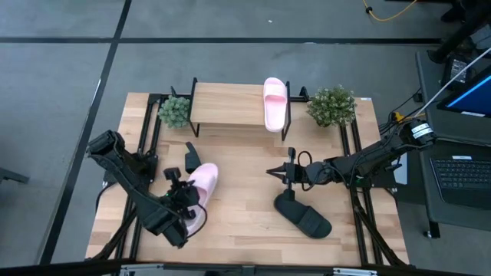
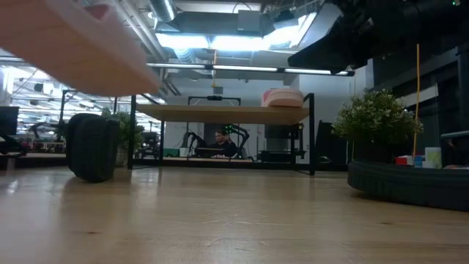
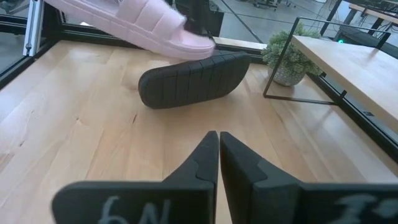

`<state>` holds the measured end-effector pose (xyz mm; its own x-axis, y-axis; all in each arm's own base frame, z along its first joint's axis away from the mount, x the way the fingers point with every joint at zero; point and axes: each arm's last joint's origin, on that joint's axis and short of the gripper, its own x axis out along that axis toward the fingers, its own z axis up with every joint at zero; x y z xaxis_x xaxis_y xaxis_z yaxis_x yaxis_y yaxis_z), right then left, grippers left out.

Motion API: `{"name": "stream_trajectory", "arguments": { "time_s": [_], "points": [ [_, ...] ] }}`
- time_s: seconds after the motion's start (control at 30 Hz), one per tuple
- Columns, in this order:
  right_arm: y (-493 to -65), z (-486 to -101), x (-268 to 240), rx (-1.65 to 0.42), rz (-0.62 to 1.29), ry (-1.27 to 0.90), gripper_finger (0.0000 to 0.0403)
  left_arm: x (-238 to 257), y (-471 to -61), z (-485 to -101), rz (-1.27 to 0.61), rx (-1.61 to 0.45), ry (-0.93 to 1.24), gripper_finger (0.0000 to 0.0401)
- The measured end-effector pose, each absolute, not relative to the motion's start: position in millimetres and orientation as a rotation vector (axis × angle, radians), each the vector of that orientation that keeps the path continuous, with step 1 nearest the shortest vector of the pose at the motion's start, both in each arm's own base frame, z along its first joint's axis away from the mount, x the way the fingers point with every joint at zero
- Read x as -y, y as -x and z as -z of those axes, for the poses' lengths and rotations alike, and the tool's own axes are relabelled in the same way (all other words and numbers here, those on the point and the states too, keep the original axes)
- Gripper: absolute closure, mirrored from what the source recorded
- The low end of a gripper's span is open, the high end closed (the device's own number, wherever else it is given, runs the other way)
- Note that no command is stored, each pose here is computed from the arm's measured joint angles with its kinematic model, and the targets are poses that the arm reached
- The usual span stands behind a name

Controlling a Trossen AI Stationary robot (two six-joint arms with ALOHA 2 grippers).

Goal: Pick and place slides into the shelf
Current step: Put the pink slipper on the shelf

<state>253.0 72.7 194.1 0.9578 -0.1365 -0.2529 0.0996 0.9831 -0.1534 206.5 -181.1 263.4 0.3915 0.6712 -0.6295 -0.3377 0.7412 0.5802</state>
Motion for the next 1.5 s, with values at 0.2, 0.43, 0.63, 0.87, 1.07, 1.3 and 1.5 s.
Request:
{"name": "stream_trajectory", "arguments": {
  "time_s": [0.2,0.43,0.63,0.87,1.07,1.3,1.5],
  "points": [
    [-253.0,-194.1,-72.7,-0.266,0.12,0.14,0.0384,162.4,-222.7,-266.2,-0.713,-0.921,-0.501,0.0399],
    [-253.0,-194.1,-72.7,-0.266,0.12,0.14,0.0384,138.7,-244.6,-279.2,-0.802,-0.861,-0.522,0.0399],
    [-253.0,-194.1,-72.7,-0.266,0.12,0.14,0.0384,111.6,-266.7,-299.0,-0.867,-0.856,-0.537,0.0399],
    [-253.0,-194.1,-72.6,-0.266,0.12,0.14,0.0384,72.1,-290.7,-315.9,-0.935,-0.897,-0.515,0.0399],
    [-253.0,-194.1,-72.7,-0.266,0.12,0.14,0.0384,40.4,-309.6,-324.9,-0.955,-0.917,-0.491,0.0399],
    [-253.0,-194.1,-72.7,-0.266,0.12,0.14,0.0384,4.7,-331.2,-328.4,-0.914,-0.933,-0.476,0.0399],
    [-253.0,-194.1,-72.6,-0.266,0.121,0.14,0.0384,-22.9,-342.8,-333.7,-0.909,-0.903,-0.462,0.0399]
  ]
}}
